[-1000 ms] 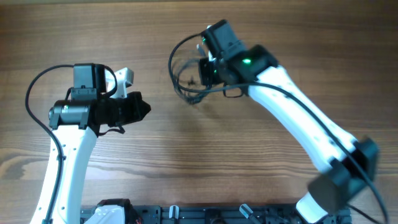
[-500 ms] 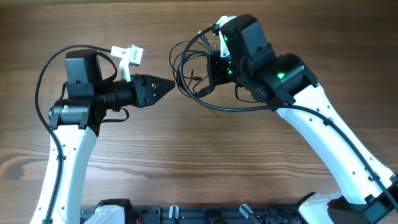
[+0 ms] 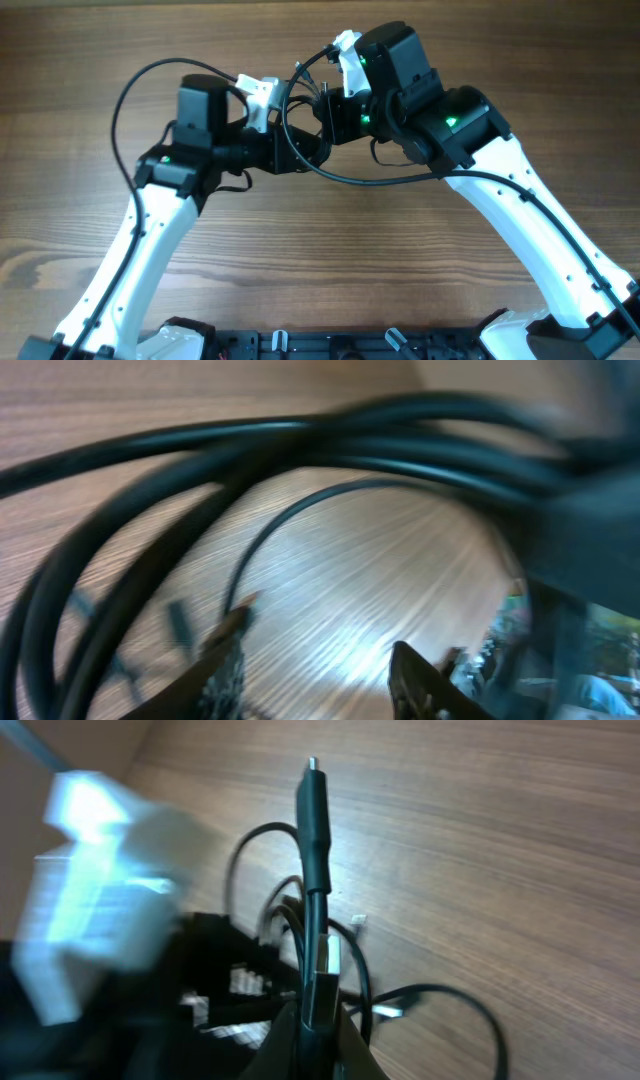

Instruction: Untangle cables

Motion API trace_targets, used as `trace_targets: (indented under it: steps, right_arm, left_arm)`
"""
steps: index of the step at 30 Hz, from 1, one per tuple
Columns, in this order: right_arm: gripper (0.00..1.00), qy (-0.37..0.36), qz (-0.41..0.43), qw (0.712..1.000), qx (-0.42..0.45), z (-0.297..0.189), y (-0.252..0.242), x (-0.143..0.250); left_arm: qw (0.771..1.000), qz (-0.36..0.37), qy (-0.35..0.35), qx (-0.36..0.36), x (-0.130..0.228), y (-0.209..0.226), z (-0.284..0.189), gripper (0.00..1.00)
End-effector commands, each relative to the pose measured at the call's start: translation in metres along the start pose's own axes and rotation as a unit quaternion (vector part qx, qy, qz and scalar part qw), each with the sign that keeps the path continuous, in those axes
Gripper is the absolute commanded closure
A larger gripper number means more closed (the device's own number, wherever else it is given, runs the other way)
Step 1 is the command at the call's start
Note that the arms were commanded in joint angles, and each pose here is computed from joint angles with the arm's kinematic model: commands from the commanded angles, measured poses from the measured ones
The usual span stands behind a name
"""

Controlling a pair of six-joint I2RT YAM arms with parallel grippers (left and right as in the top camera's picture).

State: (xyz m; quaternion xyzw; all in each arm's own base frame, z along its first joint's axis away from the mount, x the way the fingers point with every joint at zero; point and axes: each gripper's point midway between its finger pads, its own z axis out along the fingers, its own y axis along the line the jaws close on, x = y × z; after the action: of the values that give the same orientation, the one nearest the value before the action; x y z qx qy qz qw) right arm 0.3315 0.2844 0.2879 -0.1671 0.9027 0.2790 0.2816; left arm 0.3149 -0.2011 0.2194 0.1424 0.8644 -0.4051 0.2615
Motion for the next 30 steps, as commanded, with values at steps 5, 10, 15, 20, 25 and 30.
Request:
trace_targets:
  steps: [5, 10, 15, 20, 25, 30]
  right_arm:
    - [0.96, -0.076, -0.023, 0.997, -0.022, -0.066, 0.023, -0.019]
    - [0.96, -0.184, 0.062, 0.968, 0.160, -0.138, -0.035, -0.028]
    - [0.76, -0.208, 0.161, 0.933, 0.245, -0.168, -0.070, -0.008]
    - [0.08, -0.101, 0.140, 0.959, 0.224, -0.122, -0.065, 0.016]
    - [0.01, 0.058, 0.004, 0.993, 0.105, -0.048, -0.032, 0.043]
    - [0.16, 0.166, -0.011, 0.978, 0.130, 0.014, -0.059, 0.073]
  left_arm:
    - [0.981, -0.062, 0.000, -0.185, 0.003, 0.075, 0.012, 0.52]
    - [0.947, -0.084, 0.016, -0.311, 0.022, 0.115, -0.011, 0.44]
    - [0.934, -0.113, 0.029, -0.338, 0.033, 0.127, -0.023, 0.42]
    - [0.985, -0.092, 0.071, -0.125, 0.036, 0.061, 0.009, 0.47]
    - [0.998, -0.033, 0.028, -0.042, -0.005, 0.017, -0.012, 0.55]
    - [0.907, -0.189, -0.111, -0.360, -0.022, 0.114, -0.136, 0.66]
